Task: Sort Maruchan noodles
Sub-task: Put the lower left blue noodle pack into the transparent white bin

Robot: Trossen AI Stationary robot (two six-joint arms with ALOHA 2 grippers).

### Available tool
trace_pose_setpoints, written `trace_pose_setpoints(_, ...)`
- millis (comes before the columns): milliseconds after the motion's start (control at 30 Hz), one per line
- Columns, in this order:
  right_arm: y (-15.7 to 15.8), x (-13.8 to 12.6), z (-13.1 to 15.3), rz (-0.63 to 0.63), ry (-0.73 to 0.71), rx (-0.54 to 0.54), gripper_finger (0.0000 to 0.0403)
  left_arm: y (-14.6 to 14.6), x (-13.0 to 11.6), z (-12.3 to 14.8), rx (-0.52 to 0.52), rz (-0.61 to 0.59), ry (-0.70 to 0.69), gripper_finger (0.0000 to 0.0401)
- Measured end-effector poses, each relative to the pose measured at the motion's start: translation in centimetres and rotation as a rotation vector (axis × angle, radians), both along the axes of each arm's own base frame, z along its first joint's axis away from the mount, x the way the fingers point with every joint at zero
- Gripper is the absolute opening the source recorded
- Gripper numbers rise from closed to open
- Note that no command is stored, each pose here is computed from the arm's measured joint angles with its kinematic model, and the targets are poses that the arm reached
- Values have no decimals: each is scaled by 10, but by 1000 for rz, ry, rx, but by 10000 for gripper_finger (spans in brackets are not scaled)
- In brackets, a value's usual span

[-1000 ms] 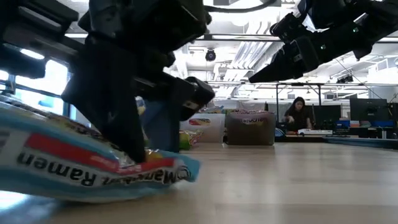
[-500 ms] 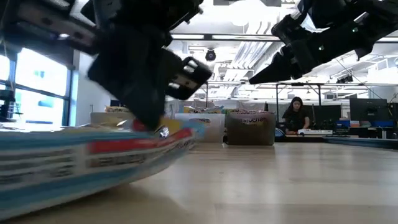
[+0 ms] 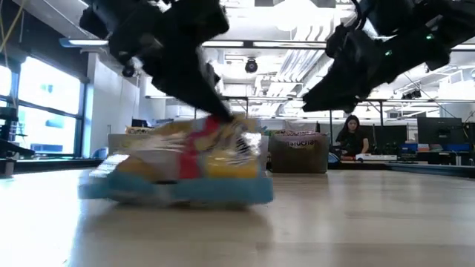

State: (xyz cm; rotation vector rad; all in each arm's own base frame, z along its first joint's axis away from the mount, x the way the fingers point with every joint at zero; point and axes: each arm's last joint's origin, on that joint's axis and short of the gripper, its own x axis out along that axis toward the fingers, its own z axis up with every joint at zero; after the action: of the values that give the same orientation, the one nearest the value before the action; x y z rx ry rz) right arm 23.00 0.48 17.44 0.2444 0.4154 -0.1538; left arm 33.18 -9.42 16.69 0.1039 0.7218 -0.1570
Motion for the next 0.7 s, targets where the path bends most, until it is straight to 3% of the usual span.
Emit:
trace_pose_setpoints(133,19,10,-10,36,-37,156,227,5,-9,13,16,96,-109,0)
trace_pose_setpoints(267,36,22,-21,71,-80,203,259,7,-16,24,30,148,-196,0)
trace_pose_setpoints(567,50,59,-59,81,-148,103,266,9,-25,31,50,176,-257,0)
trace_pose_setpoints(700,50,74,-73,148,-188,45,266,8,-28,30,59,180,-264,0)
